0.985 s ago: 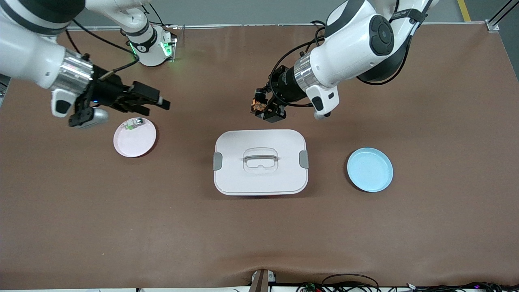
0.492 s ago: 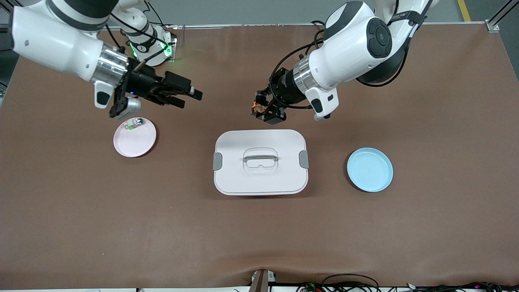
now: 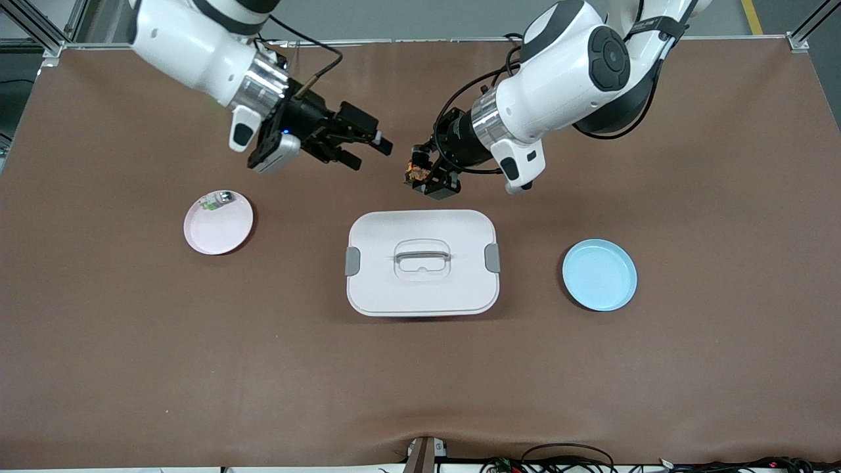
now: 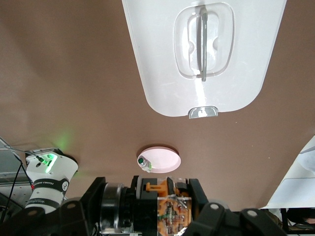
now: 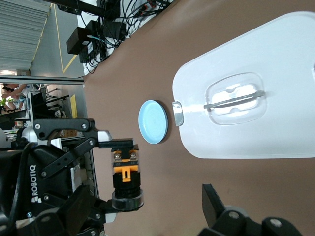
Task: Transfer orange switch to right arm and place
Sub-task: 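Hold the switch above the box while the right gripper reaches it, then close the right gripper on the switch and open the left gripper, then carry the switch to the white plate while the left gripper withdraws, then lower the switch onto the white plate with the right gripper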
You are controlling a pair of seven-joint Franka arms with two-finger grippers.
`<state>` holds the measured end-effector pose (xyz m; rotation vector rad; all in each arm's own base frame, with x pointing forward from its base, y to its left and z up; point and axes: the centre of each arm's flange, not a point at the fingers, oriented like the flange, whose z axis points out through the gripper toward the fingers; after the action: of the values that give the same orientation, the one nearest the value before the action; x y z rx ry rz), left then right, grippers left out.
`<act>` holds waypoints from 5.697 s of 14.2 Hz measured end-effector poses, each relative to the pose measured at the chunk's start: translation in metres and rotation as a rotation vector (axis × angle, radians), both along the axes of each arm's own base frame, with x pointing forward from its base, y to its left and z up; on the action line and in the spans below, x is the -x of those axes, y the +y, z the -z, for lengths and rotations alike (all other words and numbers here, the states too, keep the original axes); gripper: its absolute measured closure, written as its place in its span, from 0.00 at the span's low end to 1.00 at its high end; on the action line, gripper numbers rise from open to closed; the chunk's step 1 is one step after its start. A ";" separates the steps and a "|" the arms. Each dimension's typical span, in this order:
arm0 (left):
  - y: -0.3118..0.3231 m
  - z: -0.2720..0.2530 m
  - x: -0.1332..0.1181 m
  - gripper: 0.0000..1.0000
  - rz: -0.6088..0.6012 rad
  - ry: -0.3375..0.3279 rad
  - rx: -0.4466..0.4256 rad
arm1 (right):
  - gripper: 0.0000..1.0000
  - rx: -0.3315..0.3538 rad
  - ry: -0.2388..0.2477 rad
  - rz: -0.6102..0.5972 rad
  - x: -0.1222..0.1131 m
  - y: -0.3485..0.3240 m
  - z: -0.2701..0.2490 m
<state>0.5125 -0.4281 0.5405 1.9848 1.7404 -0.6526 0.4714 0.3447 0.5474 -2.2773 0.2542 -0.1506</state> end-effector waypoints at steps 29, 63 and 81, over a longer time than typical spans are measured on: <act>0.001 0.000 -0.001 0.28 -0.004 -0.006 0.000 | 0.66 -0.047 -0.039 0.061 -0.002 0.054 0.028; 0.212 -0.009 -0.082 0.00 0.750 -0.430 -0.283 | 0.66 0.762 -0.343 -1.083 -0.105 -0.268 0.111; 0.435 -0.032 -0.082 0.00 1.291 -0.525 -0.395 | 0.66 0.868 -0.637 -1.502 0.006 -0.379 0.287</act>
<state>0.5942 0.0068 0.5723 3.0593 0.1205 -0.0467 0.4655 -0.0347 0.2600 -2.3881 -2.1103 -0.1805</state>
